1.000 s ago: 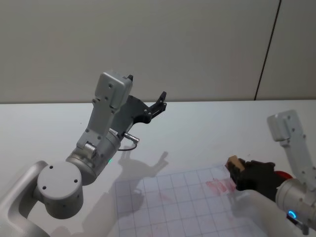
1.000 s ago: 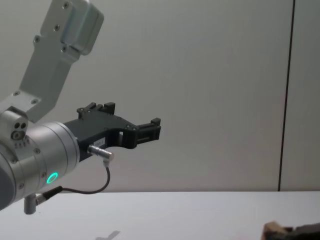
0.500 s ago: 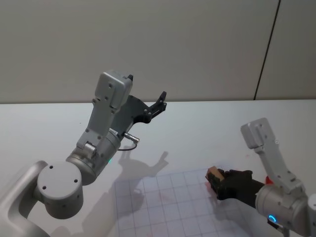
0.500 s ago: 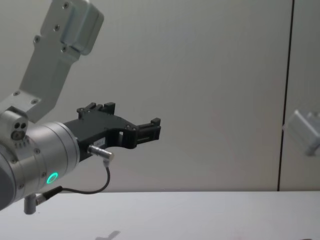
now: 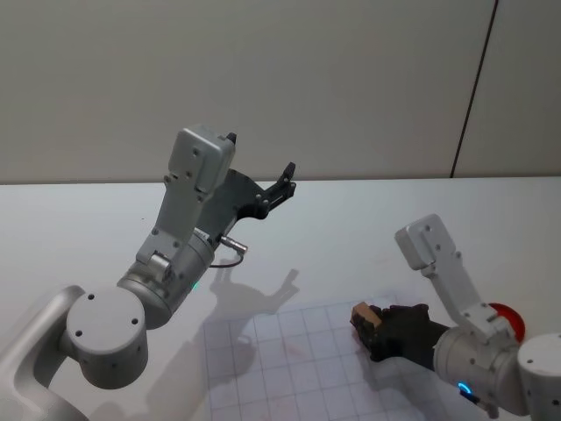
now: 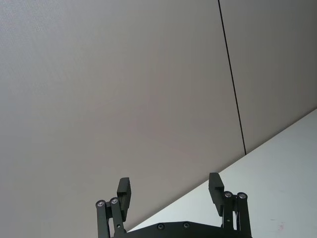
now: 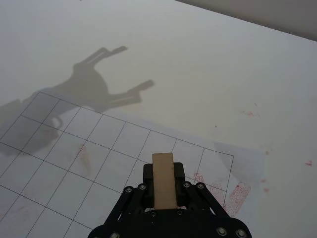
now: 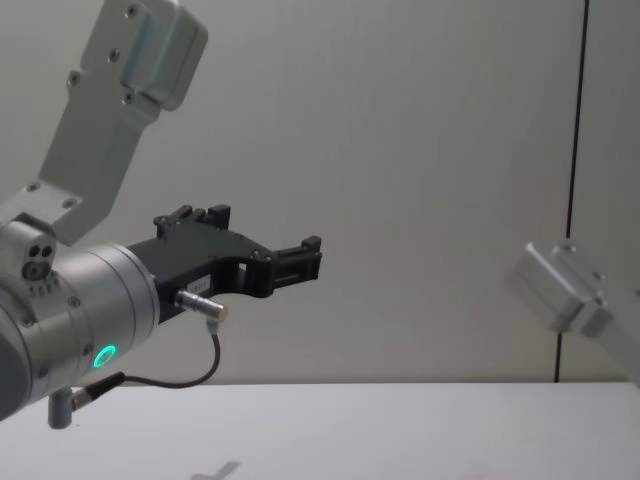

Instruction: Use the one hand to pick up the stamp and affix it onto the A4 paper.

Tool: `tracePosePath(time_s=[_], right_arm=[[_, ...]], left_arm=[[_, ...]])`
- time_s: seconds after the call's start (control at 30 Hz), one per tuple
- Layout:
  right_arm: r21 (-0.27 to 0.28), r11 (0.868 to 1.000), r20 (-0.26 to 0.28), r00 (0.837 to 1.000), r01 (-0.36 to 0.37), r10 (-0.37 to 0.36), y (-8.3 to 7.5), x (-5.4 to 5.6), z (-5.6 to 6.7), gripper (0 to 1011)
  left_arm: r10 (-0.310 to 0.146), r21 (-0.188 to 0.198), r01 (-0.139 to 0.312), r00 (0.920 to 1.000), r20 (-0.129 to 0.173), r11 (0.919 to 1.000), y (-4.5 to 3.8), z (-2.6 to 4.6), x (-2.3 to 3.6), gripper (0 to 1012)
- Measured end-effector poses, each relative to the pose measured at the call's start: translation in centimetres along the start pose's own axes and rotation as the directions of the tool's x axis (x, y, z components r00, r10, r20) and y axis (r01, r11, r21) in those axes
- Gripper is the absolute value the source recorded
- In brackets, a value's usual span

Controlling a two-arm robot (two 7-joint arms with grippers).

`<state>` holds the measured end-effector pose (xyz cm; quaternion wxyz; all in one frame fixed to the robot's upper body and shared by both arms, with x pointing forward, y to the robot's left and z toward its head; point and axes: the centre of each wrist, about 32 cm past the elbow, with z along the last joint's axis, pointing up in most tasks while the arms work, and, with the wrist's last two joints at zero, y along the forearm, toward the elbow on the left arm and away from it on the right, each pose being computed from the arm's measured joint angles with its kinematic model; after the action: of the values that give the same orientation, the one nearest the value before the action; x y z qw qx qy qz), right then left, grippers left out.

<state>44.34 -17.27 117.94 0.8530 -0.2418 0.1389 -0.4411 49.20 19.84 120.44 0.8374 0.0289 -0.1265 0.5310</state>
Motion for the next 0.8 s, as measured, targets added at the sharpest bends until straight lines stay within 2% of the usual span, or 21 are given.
tracePosePath(time_s=[0.3,0.8], right_arm=[[-0.028,1.0,0.064,0.998,0.001,0.001,0.7,-0.4,0.2,219],[-0.041,0.999,0.084,0.996,0.005,-0.002,1.3,-0.4,-0.5,219]], left_arm=[[0.0,0.0,0.0,1.0,0.0,1.0,0.0,0.0,0.0,1001],[0.0,0.0,0.0,1.0,0.0,1.0,0.0,0.0,0.0,1001]])
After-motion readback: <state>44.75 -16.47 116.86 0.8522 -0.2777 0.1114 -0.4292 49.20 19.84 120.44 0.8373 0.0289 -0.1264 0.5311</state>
